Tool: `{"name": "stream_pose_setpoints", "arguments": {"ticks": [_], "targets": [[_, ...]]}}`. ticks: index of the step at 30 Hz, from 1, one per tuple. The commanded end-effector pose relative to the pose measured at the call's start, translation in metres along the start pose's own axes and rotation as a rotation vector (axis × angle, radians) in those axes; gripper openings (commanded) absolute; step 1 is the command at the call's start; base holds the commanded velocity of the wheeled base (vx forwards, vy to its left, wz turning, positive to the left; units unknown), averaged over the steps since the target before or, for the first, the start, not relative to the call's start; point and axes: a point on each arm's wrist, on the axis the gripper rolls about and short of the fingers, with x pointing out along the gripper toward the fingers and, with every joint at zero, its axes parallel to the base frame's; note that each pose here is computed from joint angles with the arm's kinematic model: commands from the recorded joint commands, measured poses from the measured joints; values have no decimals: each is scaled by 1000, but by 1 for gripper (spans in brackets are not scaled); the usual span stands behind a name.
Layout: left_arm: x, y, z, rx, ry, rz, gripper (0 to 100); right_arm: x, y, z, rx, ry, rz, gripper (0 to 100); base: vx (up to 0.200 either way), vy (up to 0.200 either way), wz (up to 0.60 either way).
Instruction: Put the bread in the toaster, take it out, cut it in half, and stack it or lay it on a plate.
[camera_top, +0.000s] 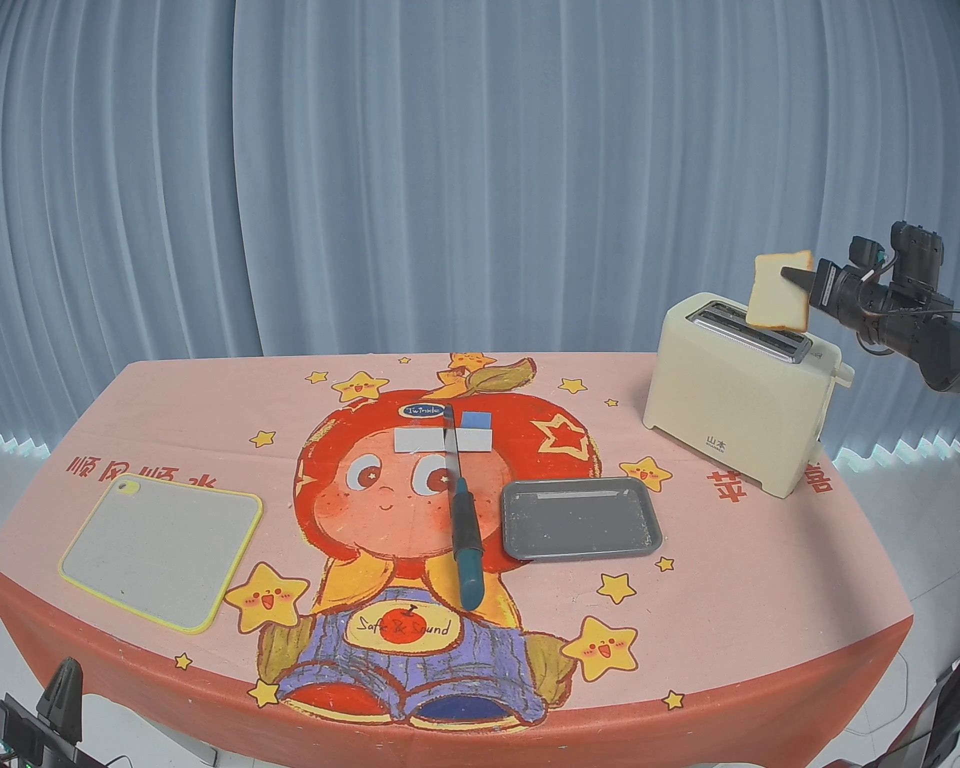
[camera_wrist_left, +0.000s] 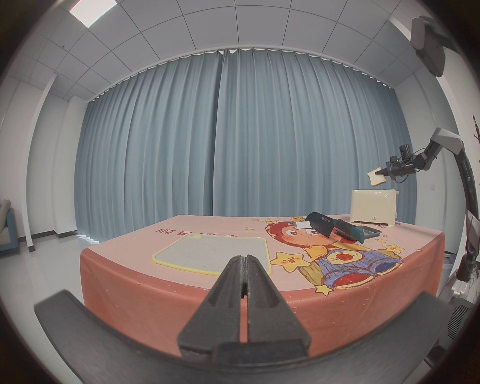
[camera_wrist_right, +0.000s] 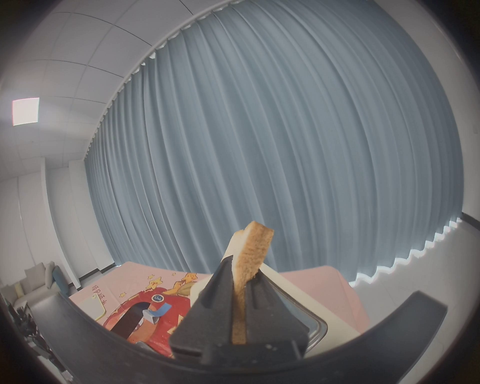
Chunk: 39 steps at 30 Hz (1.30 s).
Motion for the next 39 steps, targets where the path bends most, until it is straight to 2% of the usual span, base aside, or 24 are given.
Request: {"name": "stream_pose_setpoints", "arguments": {"ticks": [1, 3, 6, 12, 13, 19, 25, 29, 32, 35, 39], "targets": [[1, 0, -5, 0, 11, 1, 0, -23, 13, 9, -29, -71, 22, 0, 0, 0, 0], [1, 0, -5, 0, 11, 1, 0, -32, 18, 10, -47, -109, 34, 0, 0, 0, 0], [1, 0, -5, 0, 11, 1, 0, -43, 33, 8, -72, -150, 72, 0, 0, 0, 0], [1, 0, -5, 0, 11, 1, 0, -65, 48, 3, -98, -199, 107, 0, 0, 0, 0], [1, 0, -5, 0, 11, 1, 0, -73, 57, 1, -109, -221, 131, 0, 0, 0, 0], [1, 0, -5, 0, 11, 1, 0, -95, 77, -9, -128, -262, 180, 0, 0, 0, 0], [1, 0, -5, 0, 11, 1, 0, -109, 84, -29, -122, -241, 203, 0, 0, 0, 0], [1, 0, -5, 0, 11, 3, 0, -115, 86, -57, -116, -190, 220, 0, 0, 0, 0], [1, 0, -5, 0, 11, 1, 0, -118, 84, -67, -119, -199, 217, 0, 0, 0, 0], [1, 0, -5, 0, 11, 1, 0, -128, 80, -86, -127, -214, 214, 0, 0, 0, 0], [1, 0, -5, 0, 11, 1, 0, -136, 80, -96, -135, -237, 229, 0, 0, 0, 0]]}}
